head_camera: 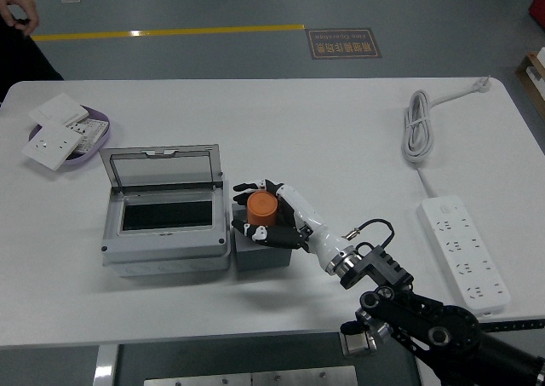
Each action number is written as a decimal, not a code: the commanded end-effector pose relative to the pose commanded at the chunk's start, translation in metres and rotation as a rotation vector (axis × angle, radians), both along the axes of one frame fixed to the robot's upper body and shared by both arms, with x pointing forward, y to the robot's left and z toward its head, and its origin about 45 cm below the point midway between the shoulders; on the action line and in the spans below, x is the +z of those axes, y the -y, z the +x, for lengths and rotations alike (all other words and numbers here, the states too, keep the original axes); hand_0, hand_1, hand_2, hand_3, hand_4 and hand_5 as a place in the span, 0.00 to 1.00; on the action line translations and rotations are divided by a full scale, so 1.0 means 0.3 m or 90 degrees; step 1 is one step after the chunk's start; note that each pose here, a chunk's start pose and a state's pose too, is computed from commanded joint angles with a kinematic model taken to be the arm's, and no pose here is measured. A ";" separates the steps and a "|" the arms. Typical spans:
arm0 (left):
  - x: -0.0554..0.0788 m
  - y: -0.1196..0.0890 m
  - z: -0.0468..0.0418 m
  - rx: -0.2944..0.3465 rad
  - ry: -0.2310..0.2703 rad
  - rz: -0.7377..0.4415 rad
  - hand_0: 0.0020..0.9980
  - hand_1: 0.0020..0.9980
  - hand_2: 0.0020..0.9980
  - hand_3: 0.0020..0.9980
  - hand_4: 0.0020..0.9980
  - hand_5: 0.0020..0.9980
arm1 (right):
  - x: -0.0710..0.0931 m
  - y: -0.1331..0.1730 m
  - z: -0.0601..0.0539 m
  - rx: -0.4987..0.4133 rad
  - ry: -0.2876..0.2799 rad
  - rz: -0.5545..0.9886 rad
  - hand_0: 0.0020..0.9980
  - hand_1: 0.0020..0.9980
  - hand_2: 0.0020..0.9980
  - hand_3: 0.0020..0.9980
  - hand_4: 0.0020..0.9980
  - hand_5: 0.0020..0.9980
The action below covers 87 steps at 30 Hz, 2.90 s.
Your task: Pick up the cylinder from the cube,place it in the box,flap close box
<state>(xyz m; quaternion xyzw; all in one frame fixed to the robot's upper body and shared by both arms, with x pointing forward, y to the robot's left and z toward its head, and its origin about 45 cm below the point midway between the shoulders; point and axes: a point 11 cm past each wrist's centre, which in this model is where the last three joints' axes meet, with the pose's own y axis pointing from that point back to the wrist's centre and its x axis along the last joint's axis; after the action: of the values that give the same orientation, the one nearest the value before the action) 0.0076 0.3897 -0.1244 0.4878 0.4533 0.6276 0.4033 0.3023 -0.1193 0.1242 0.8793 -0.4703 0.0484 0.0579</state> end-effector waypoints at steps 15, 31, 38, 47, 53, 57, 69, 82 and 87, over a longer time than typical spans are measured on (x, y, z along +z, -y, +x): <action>0.000 -0.002 -0.003 0.000 -0.002 0.000 0.92 0.85 0.86 0.95 0.00 0.00 | 0.011 -0.003 0.004 -0.013 0.010 0.001 0.59 0.54 0.51 0.52 0.05 0.00; 0.001 -0.006 -0.021 0.009 -0.019 0.000 0.92 0.85 0.86 0.95 0.00 0.00 | 0.191 -0.144 0.043 0.010 0.107 -0.020 0.46 0.46 0.44 0.35 0.04 0.00; 0.006 -0.026 -0.023 0.009 -0.021 0.006 0.92 0.85 0.86 0.95 0.00 0.00 | 0.257 -0.261 0.054 0.025 0.183 -0.107 0.42 0.42 0.42 0.33 0.04 0.00; 0.011 -0.043 -0.025 0.007 -0.026 0.012 0.92 0.85 0.86 0.95 0.00 0.00 | 0.300 -0.379 0.054 0.050 0.267 -0.232 0.33 0.40 0.41 0.33 0.02 0.00; 0.015 -0.056 -0.019 0.005 -0.026 0.016 0.92 0.85 0.86 0.95 0.00 0.00 | 0.276 -0.391 0.065 0.071 0.290 -0.340 0.16 0.30 0.39 0.31 0.00 0.00; 0.017 -0.062 -0.022 0.004 -0.028 0.018 0.92 0.85 0.86 0.95 0.00 0.00 | 0.266 -0.385 0.088 0.067 0.293 -0.398 0.11 0.30 0.38 0.30 0.00 0.00; 0.023 -0.079 -0.006 0.000 -0.025 0.023 0.92 0.85 0.86 0.95 0.00 0.00 | 0.233 -0.384 0.106 0.090 0.259 -0.429 0.16 0.35 0.41 0.32 0.02 0.00; 0.027 -0.088 0.006 -0.004 -0.022 0.027 0.92 0.85 0.86 0.95 0.00 0.00 | 0.213 -0.395 0.105 0.137 0.231 -0.406 0.40 0.50 0.52 0.44 0.02 0.00; 0.028 -0.091 0.008 -0.005 -0.023 0.028 0.92 0.85 0.86 0.95 0.00 0.00 | 0.213 -0.401 0.106 0.156 0.237 -0.414 0.54 0.56 0.59 0.50 0.00 0.00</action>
<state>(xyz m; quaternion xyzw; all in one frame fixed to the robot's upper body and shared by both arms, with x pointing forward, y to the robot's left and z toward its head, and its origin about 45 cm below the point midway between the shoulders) 0.0099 0.4171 -0.1161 0.5093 0.4446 0.6269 0.3871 0.3341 0.0010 0.1880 0.8411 -0.3242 0.3599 0.2408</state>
